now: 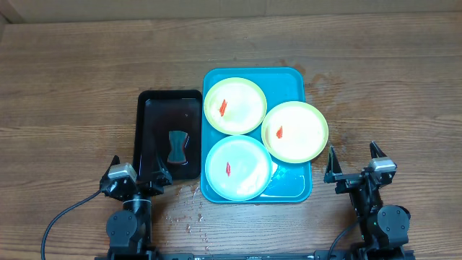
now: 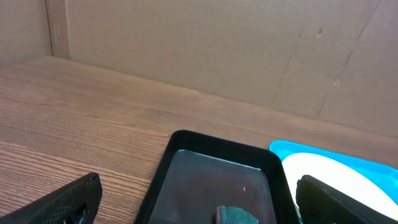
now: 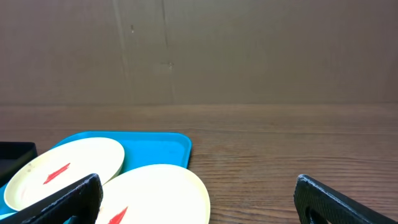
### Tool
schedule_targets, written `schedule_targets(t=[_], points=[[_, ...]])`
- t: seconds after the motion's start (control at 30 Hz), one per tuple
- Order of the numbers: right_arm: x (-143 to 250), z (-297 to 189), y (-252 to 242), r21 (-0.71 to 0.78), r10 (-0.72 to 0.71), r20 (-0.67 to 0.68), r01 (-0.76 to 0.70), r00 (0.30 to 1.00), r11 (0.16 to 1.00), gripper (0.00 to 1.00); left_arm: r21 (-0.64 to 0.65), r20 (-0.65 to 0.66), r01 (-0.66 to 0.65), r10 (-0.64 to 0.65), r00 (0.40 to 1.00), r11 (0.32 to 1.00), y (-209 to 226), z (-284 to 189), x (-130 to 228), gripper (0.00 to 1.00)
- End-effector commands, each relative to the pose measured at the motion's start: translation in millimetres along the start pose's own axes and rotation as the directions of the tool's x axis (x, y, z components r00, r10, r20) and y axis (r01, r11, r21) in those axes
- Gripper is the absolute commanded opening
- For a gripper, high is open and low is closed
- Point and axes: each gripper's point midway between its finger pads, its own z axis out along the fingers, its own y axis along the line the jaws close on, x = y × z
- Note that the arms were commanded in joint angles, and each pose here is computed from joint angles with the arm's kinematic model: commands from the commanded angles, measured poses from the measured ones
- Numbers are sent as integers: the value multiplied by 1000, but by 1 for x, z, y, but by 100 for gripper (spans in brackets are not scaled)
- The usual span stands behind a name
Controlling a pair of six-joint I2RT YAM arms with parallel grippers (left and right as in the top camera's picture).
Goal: Clean dirty plates on tray and stack at the side
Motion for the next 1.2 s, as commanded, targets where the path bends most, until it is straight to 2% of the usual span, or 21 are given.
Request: schedule_targets(t=[0.0, 0.57, 1.17], points=[[3, 0, 1, -8, 8, -2, -9, 1000, 1000, 100, -10, 2, -26, 26, 1000, 1000, 2, 0, 1, 100], [3, 0, 3, -23, 12, -4, -12, 1000, 1000, 100, -21, -67, -38, 36, 997, 999, 5, 4, 16, 100], [3, 0, 3, -23, 12, -4, -12, 1000, 1000, 100, -24, -67, -38, 36, 997, 999, 5, 4, 16, 100]])
